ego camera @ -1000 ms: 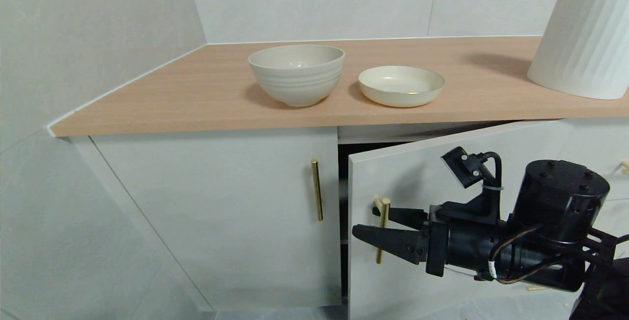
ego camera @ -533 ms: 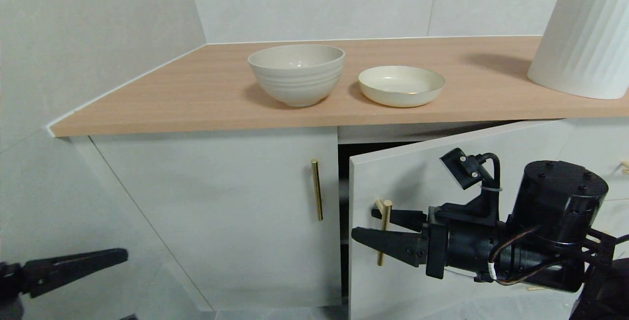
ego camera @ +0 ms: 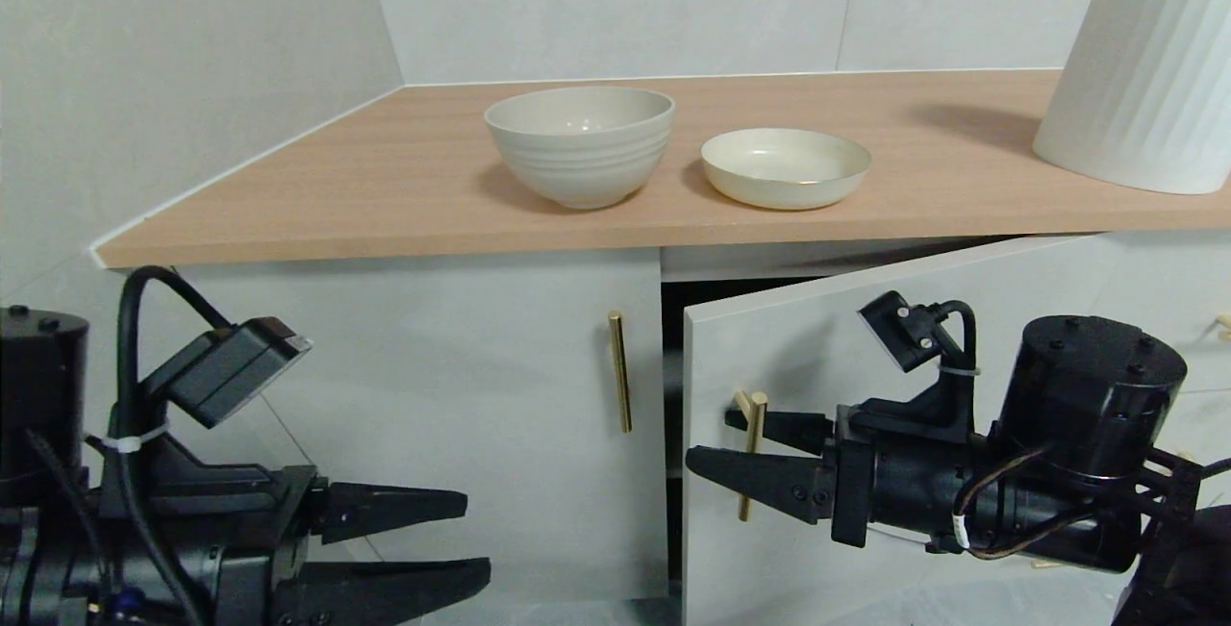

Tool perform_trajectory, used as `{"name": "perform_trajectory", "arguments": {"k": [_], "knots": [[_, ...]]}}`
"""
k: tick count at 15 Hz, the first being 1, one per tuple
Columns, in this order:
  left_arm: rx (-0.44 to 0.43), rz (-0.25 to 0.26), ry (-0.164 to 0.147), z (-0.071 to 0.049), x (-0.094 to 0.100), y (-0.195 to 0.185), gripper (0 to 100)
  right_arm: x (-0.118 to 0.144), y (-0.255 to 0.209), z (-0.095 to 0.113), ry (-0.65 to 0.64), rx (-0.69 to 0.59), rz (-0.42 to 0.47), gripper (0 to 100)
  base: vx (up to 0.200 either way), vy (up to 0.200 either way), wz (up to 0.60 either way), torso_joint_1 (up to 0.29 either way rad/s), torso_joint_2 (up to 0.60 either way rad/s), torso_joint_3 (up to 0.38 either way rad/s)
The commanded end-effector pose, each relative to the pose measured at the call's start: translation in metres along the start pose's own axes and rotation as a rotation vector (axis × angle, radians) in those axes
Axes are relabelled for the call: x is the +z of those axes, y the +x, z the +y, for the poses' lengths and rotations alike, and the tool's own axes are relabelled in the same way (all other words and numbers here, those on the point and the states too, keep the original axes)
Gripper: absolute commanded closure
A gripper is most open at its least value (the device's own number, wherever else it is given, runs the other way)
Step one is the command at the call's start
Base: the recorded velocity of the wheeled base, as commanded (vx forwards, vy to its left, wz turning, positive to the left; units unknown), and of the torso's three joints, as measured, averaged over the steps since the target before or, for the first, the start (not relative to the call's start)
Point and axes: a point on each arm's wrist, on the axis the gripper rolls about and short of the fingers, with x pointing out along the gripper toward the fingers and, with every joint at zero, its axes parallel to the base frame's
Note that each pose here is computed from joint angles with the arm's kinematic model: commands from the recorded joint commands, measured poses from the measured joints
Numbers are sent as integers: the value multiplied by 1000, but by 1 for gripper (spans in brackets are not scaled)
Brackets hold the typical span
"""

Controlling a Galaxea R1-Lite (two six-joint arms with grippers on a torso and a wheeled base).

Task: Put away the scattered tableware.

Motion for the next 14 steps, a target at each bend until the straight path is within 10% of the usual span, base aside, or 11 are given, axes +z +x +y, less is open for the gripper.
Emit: {"name": "perform_trajectory", "arguments": {"k": [1, 4, 7, 12, 14], "knots": [[2, 28, -33, 7, 0, 8, 100, -1, 2, -2, 4, -5, 6, 0, 0, 0, 0, 0, 0, 0], [0, 16, 2, 22, 1, 24, 100, -1, 1, -2, 3, -3, 3, 0, 0, 0, 0, 0, 0, 0], [-22, -7, 110, 35, -14, 52, 100, -1, 1, -2, 4, -4, 4, 0, 0, 0, 0, 0, 0, 0], [-98, -95, 53, 34, 35, 85, 100, -1, 1, -1, 3, -3, 5, 0, 0, 0, 0, 0, 0, 0], [-87, -57, 51, 49, 29, 102, 100, -1, 2, -2, 3, -3, 5, 0, 0, 0, 0, 0, 0, 0]]}}
